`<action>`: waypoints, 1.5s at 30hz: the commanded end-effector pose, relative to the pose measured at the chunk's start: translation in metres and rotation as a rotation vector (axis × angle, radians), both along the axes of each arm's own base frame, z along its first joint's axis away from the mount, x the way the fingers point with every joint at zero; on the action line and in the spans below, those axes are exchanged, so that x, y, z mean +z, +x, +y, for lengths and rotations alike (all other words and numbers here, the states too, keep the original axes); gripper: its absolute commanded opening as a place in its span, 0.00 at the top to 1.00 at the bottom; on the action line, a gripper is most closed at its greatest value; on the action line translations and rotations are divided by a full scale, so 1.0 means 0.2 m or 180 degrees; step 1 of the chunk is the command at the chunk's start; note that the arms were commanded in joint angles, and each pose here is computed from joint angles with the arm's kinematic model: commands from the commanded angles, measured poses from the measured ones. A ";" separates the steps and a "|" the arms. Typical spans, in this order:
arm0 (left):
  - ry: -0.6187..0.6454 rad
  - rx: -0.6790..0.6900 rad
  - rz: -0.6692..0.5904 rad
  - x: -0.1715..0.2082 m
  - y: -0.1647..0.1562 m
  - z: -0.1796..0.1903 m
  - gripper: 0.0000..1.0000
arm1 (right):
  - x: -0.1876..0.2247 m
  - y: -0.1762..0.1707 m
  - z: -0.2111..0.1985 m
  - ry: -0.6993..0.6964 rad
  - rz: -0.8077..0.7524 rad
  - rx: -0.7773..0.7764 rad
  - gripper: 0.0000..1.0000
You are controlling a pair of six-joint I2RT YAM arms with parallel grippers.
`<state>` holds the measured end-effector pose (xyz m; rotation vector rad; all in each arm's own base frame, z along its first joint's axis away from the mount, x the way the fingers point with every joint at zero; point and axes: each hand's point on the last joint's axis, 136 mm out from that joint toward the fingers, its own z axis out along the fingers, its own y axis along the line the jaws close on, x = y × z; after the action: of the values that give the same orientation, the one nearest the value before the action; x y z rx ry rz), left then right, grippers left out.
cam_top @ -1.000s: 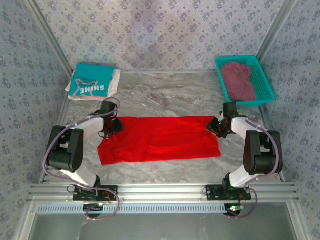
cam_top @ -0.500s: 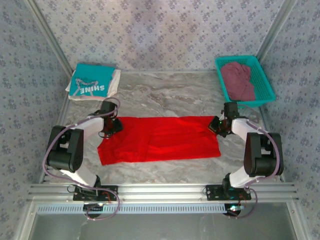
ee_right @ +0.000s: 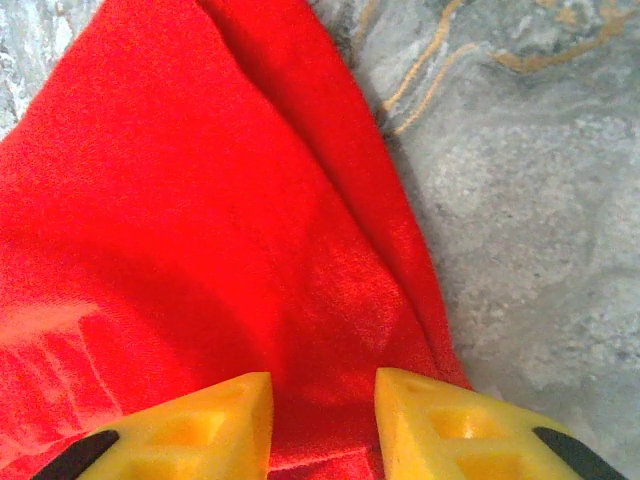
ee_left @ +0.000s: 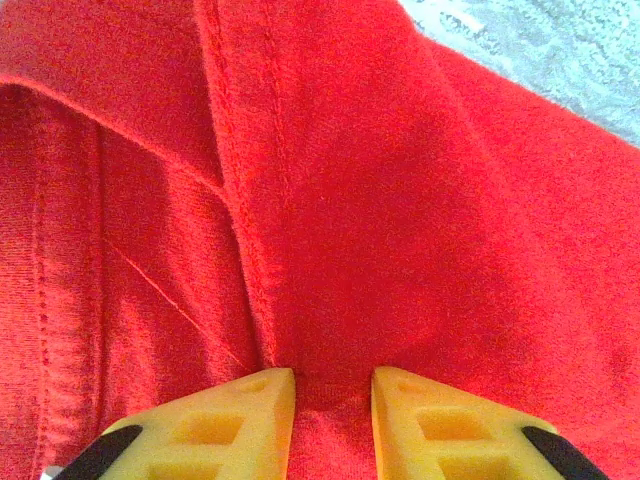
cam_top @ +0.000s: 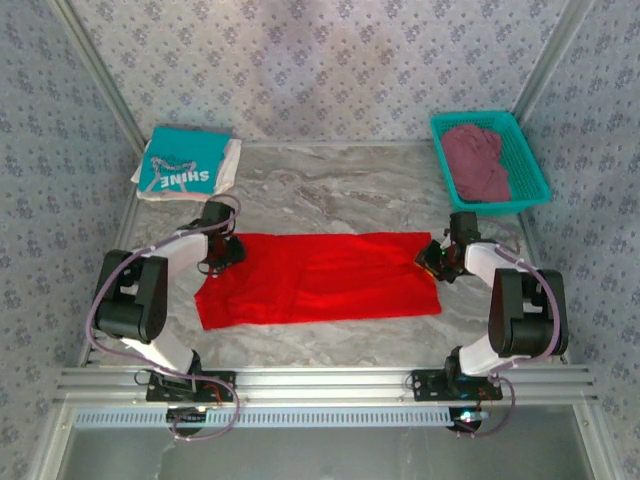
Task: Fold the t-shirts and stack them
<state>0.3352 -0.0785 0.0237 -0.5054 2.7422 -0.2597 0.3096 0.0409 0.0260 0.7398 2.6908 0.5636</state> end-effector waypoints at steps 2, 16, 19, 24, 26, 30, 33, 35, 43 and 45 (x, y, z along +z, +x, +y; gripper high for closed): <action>0.0033 -0.0058 0.0179 -0.06 -0.05 0.01 0.73 | -0.04 -0.02 0.04 0.0056 0.0061 0.0011 0.63; 0.0009 -0.0052 0.0201 -0.08 -0.06 0.01 0.73 | 0.09 0.11 0.00 0.0025 -0.0366 -0.0274 0.88; 0.0005 -0.0054 0.0206 -0.09 -0.06 0.00 0.73 | 0.11 0.13 -0.01 0.0005 -0.0415 -0.0297 0.91; 0.0007 -0.0053 0.0197 -0.08 -0.06 0.01 0.73 | 0.08 0.07 0.02 0.0060 -0.0271 -0.0235 0.72; 0.0011 -0.0057 0.0201 -0.08 -0.06 0.01 0.73 | 0.04 0.02 0.03 0.0064 -0.0156 -0.0184 0.68; -0.0004 -0.0068 0.0218 -0.09 -0.06 0.00 0.73 | -0.01 -0.05 0.06 0.0122 -0.0029 -0.0145 0.60; -0.0009 -0.0070 0.0219 -0.10 -0.06 0.00 0.73 | -0.02 -0.06 0.07 0.0135 -0.0017 -0.0176 0.53; -0.0022 -0.0069 0.0207 -0.09 -0.06 -0.01 0.73 | -0.03 -0.05 0.08 0.0120 -0.0040 -0.0206 0.51; -0.0040 -0.0075 0.0209 -0.10 -0.07 -0.01 0.73 | -0.01 0.05 0.08 0.0130 -0.0247 -0.0395 0.59; -0.0039 -0.0076 0.0216 -0.10 -0.07 -0.01 0.73 | 0.00 0.07 0.07 0.0137 -0.0317 -0.0466 0.69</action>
<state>0.3386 -0.0819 0.0233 -0.4992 2.7320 -0.2870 0.3216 0.0585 0.0295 0.8309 2.5512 0.6245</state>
